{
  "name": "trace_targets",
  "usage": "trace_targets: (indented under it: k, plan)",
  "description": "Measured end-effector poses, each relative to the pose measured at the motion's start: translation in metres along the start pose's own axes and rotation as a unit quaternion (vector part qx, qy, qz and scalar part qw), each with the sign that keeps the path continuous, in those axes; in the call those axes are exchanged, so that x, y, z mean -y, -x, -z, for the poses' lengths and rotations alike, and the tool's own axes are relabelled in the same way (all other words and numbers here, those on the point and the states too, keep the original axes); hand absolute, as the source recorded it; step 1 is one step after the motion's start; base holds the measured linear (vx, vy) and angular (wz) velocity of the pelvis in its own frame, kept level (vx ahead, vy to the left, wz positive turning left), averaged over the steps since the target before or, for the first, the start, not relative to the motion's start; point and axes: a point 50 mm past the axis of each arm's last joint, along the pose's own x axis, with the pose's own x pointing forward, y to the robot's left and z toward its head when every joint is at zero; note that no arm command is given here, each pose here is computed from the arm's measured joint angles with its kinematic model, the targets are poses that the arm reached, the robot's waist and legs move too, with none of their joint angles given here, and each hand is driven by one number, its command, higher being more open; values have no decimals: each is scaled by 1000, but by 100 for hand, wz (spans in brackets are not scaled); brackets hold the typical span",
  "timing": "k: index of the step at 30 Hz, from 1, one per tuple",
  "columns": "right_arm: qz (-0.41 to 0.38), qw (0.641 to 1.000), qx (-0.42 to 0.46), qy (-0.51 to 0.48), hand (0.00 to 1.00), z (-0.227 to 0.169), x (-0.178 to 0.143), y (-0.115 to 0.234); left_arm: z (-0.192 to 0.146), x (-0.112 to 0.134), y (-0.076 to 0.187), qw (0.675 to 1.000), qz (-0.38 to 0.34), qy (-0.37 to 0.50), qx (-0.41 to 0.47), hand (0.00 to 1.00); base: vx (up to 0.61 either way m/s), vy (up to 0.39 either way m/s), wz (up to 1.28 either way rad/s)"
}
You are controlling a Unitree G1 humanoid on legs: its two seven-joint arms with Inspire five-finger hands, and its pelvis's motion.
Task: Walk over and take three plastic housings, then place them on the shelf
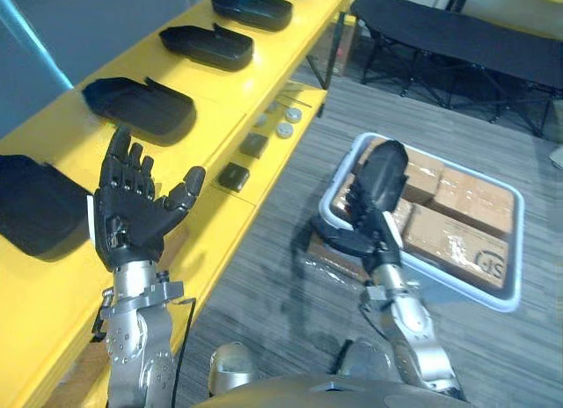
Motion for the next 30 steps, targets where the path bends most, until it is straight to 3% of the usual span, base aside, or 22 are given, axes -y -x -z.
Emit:
trace_targets:
  k: [2,5,10,17,21,25,30]
  plan:
    - [-19,1000,-2,7,100,1,-10,0,3,2,3,999,10,32,-11,100,-76,-494,-74]
    - [-33,998,-33,33,100,7,-1,4,18,10,9,997,11,66,-43,100,-22,-403,-87]
    - [26,994,-73,78,100,14,48,24,48,42,19,985,64,104,-118,100,44,-373,-34]
    - [72,987,-64,132,100,6,85,16,54,39,28,982,72,100,-142,100,59,-34,-23]
    - [132,976,-111,135,100,24,108,-12,61,40,35,973,114,96,-178,100,29,144,18]
    - [178,971,-102,121,100,13,120,-45,63,39,37,968,150,62,-193,100,-27,129,27]
    - [249,963,-20,98,100,-62,150,-105,62,49,16,966,193,41,-165,100,-138,91,35]
